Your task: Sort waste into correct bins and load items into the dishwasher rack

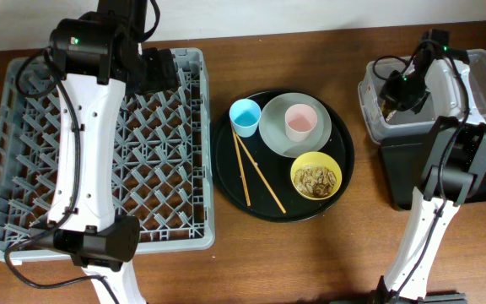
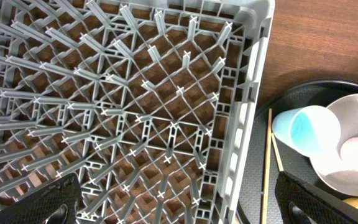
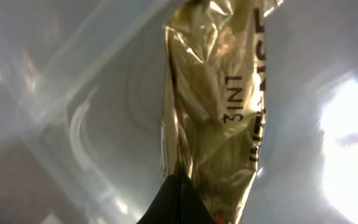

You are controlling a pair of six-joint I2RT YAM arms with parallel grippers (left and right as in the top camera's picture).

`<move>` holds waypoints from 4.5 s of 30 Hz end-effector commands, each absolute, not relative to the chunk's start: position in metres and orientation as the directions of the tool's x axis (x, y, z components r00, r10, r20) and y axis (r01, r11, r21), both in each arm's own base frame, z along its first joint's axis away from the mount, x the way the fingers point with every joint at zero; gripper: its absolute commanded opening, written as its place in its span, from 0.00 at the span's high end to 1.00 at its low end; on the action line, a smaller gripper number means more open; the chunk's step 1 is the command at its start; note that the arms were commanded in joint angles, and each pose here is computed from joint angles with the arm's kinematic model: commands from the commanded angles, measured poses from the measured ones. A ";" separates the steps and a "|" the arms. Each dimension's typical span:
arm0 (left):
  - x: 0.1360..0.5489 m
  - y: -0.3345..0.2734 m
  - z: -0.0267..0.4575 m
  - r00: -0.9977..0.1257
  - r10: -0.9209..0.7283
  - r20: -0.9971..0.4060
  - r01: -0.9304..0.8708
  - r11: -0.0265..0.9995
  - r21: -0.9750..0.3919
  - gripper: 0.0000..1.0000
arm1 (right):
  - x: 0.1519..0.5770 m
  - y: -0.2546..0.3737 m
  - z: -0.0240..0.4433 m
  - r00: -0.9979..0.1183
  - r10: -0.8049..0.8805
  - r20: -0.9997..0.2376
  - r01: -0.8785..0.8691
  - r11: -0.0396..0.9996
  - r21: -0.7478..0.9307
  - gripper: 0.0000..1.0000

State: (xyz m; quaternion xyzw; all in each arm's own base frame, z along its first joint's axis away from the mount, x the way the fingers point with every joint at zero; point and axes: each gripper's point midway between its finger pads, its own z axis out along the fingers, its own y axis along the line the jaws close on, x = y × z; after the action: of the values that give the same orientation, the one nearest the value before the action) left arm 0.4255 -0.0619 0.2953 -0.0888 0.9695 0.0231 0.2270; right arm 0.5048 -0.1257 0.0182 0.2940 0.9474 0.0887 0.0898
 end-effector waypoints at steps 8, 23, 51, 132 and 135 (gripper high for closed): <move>0.425 -0.059 0.299 -0.877 -0.150 -0.457 -0.178 0.984 0.018 0.00 | 0.489 -0.083 0.024 -0.822 0.567 0.047 0.546 0.763 0.345 0.96; 0.425 -0.059 0.299 -0.877 -0.150 -0.457 -0.177 0.984 0.018 0.01 | 0.472 -0.033 0.026 -0.845 0.510 0.163 0.533 0.772 0.348 0.96; 0.425 -0.059 0.299 -0.877 -0.150 -0.457 -0.178 0.984 0.018 0.01 | 0.506 -0.164 0.142 -0.764 0.548 -0.340 0.571 0.820 0.039 0.96; 0.425 -0.059 0.299 -0.877 -0.150 -0.457 -0.178 0.984 0.018 0.01 | 0.484 -0.187 0.269 -0.637 0.573 -0.516 0.584 0.795 0.163 0.50; 0.425 -0.059 0.299 -0.877 -0.150 -0.457 -0.177 0.984 0.018 0.01 | 0.459 -0.184 0.299 -0.617 0.581 -0.531 0.578 0.792 0.194 0.51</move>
State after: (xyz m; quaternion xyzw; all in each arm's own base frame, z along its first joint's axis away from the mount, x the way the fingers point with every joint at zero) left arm 0.4254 -0.0619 0.2953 -0.0888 0.9696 0.0232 0.2269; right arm 0.4765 -0.1848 0.2544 0.3249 0.9115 -0.0209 0.2513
